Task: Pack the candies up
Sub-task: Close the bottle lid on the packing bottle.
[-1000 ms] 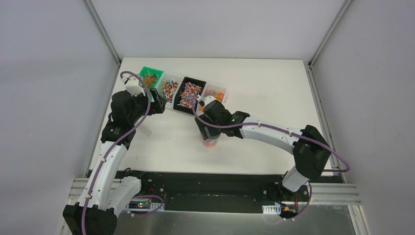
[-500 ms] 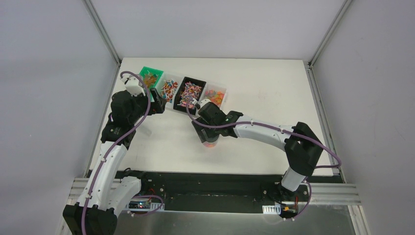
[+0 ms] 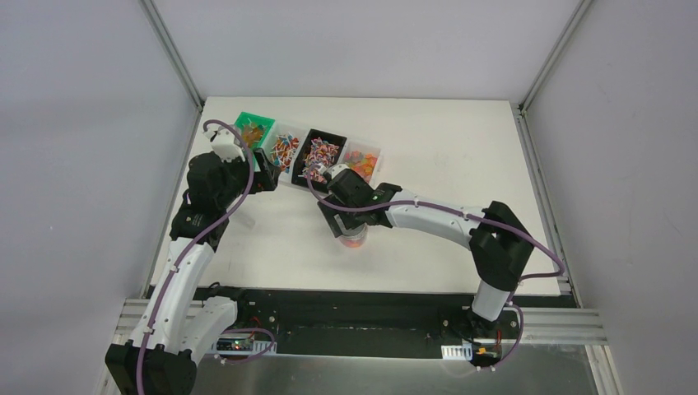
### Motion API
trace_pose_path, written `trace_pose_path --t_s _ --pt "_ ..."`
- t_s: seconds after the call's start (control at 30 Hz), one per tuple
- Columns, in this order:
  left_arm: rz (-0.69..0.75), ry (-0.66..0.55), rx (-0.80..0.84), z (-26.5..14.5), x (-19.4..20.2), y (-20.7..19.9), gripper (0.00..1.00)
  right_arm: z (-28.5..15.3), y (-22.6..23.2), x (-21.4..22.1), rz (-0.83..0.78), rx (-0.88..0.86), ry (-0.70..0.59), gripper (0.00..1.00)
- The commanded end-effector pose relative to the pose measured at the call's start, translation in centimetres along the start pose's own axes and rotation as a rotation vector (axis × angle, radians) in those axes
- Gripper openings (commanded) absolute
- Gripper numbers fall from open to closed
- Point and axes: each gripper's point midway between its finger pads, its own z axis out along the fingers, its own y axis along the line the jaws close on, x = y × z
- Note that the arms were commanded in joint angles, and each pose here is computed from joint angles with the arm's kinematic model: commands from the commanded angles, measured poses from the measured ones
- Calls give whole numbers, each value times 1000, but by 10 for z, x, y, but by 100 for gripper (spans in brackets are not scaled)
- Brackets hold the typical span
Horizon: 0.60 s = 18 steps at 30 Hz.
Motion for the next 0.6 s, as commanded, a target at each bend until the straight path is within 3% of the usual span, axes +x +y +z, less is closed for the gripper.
trace_pose_path --t_s 0.0,0.57 --pt "19 -38 1 -3 -10 -3 88 -4 6 -12 -7 -7 -14 89" --pt "22 -35 -1 -2 -9 -2 88 -5 5 -8 14 -6 -10 92"
